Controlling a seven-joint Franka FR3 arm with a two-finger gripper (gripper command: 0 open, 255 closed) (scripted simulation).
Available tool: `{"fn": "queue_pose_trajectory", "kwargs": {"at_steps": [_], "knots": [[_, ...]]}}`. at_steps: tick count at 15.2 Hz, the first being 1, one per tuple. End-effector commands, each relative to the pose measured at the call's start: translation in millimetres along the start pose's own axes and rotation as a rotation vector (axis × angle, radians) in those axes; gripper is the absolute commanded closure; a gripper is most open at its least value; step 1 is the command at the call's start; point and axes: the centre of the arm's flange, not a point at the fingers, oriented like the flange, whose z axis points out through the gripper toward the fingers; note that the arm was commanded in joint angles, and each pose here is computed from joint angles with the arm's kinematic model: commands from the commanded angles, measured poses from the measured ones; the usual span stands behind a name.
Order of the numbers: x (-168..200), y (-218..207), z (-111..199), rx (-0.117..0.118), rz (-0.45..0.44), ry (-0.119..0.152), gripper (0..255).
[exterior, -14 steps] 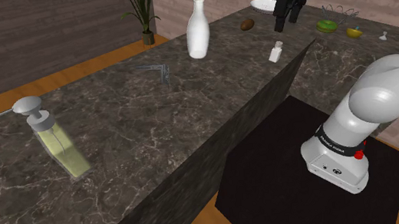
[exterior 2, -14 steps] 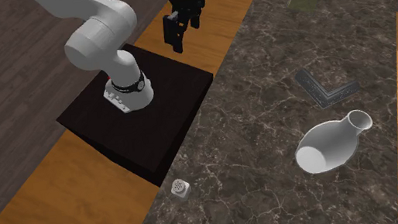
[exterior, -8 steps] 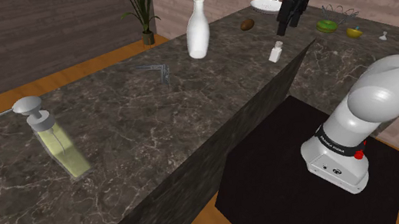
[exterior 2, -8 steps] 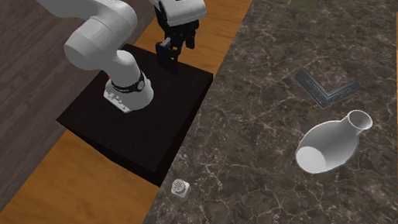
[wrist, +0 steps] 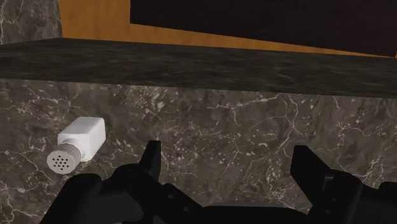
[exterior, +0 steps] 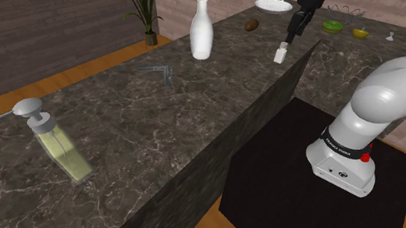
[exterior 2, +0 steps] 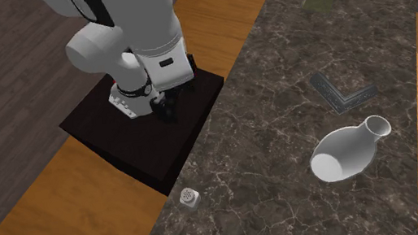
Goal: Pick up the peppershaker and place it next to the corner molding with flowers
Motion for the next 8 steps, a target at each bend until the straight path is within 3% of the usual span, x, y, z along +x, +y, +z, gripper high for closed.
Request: {"fn": "queue_pose_trajectory", "kwargs": {"at_steps": [1, 8], "knots": [[3, 24, 17, 0.002, -0.008, 0.025, 0], [6, 102, 67, 0.014, -0.031, 0.106, 0]]}}
